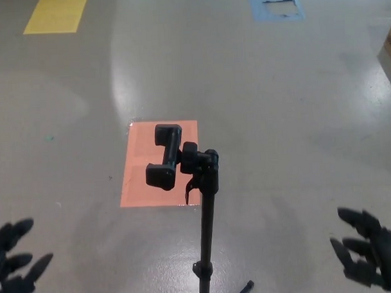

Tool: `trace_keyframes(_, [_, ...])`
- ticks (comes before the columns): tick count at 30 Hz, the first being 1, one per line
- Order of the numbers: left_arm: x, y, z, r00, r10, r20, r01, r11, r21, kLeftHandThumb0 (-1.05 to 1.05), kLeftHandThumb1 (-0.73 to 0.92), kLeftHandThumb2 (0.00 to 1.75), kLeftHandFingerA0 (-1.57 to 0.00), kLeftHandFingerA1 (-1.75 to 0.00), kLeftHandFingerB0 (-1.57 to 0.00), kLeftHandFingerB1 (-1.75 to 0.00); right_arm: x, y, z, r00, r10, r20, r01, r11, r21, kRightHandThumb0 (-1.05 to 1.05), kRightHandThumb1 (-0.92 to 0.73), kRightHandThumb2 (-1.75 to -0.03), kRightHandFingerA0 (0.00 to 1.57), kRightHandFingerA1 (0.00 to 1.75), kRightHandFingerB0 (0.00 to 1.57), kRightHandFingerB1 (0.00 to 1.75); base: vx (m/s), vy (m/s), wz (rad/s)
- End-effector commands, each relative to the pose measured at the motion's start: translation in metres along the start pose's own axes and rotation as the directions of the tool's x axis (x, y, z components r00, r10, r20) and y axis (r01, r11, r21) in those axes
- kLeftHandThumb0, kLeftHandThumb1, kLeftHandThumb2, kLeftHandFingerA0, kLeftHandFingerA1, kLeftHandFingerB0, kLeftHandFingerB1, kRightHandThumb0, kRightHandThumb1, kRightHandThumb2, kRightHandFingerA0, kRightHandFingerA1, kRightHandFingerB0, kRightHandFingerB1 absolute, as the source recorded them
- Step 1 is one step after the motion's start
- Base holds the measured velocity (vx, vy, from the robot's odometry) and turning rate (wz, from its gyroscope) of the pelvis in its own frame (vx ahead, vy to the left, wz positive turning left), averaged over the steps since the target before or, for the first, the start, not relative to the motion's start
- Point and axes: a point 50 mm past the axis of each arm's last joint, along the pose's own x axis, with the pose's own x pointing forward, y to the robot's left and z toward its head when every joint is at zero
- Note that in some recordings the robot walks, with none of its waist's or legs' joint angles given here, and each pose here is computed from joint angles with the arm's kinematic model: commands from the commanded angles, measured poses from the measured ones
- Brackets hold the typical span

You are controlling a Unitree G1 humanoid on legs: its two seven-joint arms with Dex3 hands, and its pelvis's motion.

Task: The robot uses its left hand to grab the top of a phone stand kept on the floor and tilt it upwards to adjust its angle

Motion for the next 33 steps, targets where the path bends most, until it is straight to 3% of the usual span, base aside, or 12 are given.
trace_keyframes(1, [-0.002,0.025,0.024,0.980,-0.012,0.200,0.007,1.000,0.028,-0.73,0.65,0.89,-0.27,-0.46,-0.10,-0.35,0.004,-0.012,0.026,0.977,-0.053,0.207,0.051,0.999,0.017,-0.64,-0.81,-0.63,0.29,0.38,0.17,0.29,0.00,0.000,0.00])
trace_keyframes(3, [-0.002,0.025,0.024,0.979,-0.013,0.204,0.009,1.000,0.023,-0.68,0.77,0.64,-0.30,-0.36,-0.12,-0.24,0.004,-0.012,0.026,0.977,-0.054,0.208,0.051,0.999,0.016,-0.64,-0.81,-0.64,0.28,0.37,0.16,0.29,0.00,0.000,0.00])
trace_keyframes(4, [-0.002,0.026,0.024,0.978,-0.013,0.207,0.009,1.000,0.018,-0.36,0.49,1.05,-0.03,-0.46,0.00,-0.47,0.004,-0.012,0.026,0.976,-0.056,0.212,0.054,0.998,0.017,-0.64,-0.81,-0.63,0.28,0.38,0.17,0.29,0.00,0.000,0.00])
trace_keyframes(8, [-0.002,0.027,0.025,0.975,-0.009,0.223,0.010,1.000,-0.002,-0.36,0.49,1.05,-0.02,-0.47,0.00,-0.47,0.004,-0.013,0.027,0.972,-0.060,0.225,0.056,0.998,0.026,-0.65,-0.81,-0.64,0.26,0.37,0.16,0.29,0.00,0.000,0.00])
trace_keyframes(9, [-0.003,0.028,0.025,0.972,-0.007,0.233,0.010,1.000,-0.013,-0.71,0.77,0.64,-0.19,-0.32,-0.11,-0.22,0.004,-0.013,0.027,0.972,-0.060,0.228,0.052,0.998,0.038,-0.65,-0.82,-0.64,0.25,0.37,0.15,0.29,0.00,0.000,0.00])
trace_keyframes(12, [-0.005,0.030,0.027,0.963,-0.004,0.268,0.006,1.000,-0.009,-0.79,0.63,0.96,-0.07,-0.43,-0.09,-0.28,0.005,-0.012,0.027,0.970,-0.060,0.235,0.051,0.998,0.045,-0.66,-0.83,-0.64,0.25,0.37,0.15,0.29,0.00,0.000,0.00])
trace_keyframes(17, [-0.007,0.036,0.050,0.925,-0.005,0.381,-0.043,0.992,0.118,-0.82,0.64,0.98,-0.05,-0.39,-0.10,-0.23,0.004,-0.014,0.027,0.968,-0.058,0.243,0.051,0.998,0.035,-0.70,-0.70,-0.89,0.19,0.45,0.12,0.40,0.00,0.000,0.00])
trace_keyframes(19, [-0.010,0.041,0.068,0.888,-0.021,0.460,-0.078,0.977,0.196,-0.83,0.78,0.67,-0.13,-0.30,-0.09,-0.21,0.005,-0.013,0.027,0.968,-0.051,0.244,0.044,0.998,0.035,-0.66,-0.83,-0.64,0.25,0.37,0.15,0.29,0.00,0.000,0.00])
trace_keyframes(20, [-0.013,0.045,0.085,0.849,-0.055,0.525,-0.107,0.956,0.274,-0.80,0.63,1.01,-0.10,-0.43,-0.03,-0.24,0.005,-0.013,0.028,0.968,-0.051,0.246,0.043,0.998,0.036,-0.65,-0.83,-0.64,0.26,0.37,0.15,0.29,0.00,0.000,0.00])
trace_keyframes(30, [-0.022,0.042,0.154,0.696,-0.315,0.645,-0.199,0.779,0.594,-0.86,0.60,0.97,-0.08,-0.31,-0.03,-0.22,0.006,-0.014,0.028,0.969,-0.056,0.241,0.053,0.998,0.021,-0.71,-0.68,-0.90,0.20,0.45,0.12,0.40,0.00,0.000,0.00])
trace_keyframes(32, [-0.023,0.041,0.162,0.681,-0.360,0.638,-0.241,0.712,0.660,-0.85,0.63,1.01,-0.08,-0.26,0.00,-0.18,0.006,-0.014,0.028,0.968,-0.056,0.244,0.054,0.998,0.017,-0.67,-0.83,-0.63,0.27,0.37,0.16,0.29,0.00,0.000,0.00])
trace_keyframes(33, [-0.023,0.039,0.167,0.676,-0.384,0.629,-0.263,0.672,0.693,-0.90,0.82,0.65,-0.09,-0.24,0.00,-0.19,0.007,-0.014,0.029,0.968,-0.056,0.246,0.054,0.998,0.016,-0.67,-0.83,-0.63,0.27,0.37,0.16,0.29,0.00,0.000,0.00])
